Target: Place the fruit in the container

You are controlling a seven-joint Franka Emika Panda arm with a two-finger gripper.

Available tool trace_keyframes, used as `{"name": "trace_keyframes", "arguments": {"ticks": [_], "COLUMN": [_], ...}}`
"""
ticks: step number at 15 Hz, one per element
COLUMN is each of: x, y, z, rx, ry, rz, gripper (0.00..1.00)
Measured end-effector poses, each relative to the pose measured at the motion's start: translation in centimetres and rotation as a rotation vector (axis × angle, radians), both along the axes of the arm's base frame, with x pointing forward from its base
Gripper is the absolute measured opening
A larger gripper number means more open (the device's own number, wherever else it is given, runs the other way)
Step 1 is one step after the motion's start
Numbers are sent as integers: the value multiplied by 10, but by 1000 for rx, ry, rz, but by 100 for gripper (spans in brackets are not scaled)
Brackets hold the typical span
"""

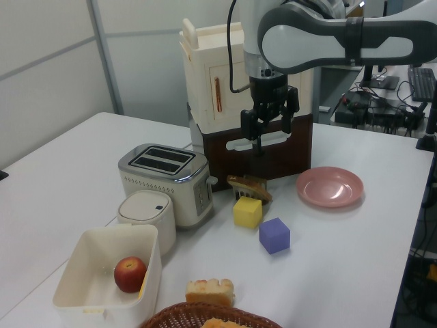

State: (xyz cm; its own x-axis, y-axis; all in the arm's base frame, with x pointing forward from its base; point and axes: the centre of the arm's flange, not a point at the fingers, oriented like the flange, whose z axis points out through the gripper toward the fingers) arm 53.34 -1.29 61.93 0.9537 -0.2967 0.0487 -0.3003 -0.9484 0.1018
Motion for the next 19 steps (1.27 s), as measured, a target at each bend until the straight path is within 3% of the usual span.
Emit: {"name": "trace_keyframes", "arguments": {"ticks": [13,19], "x": [4,4], "y": [8,5], "z": [-11,-11], "rx": [0,0], "ry": [21,31], "rz": [20,101], "gripper": [100,100]}}
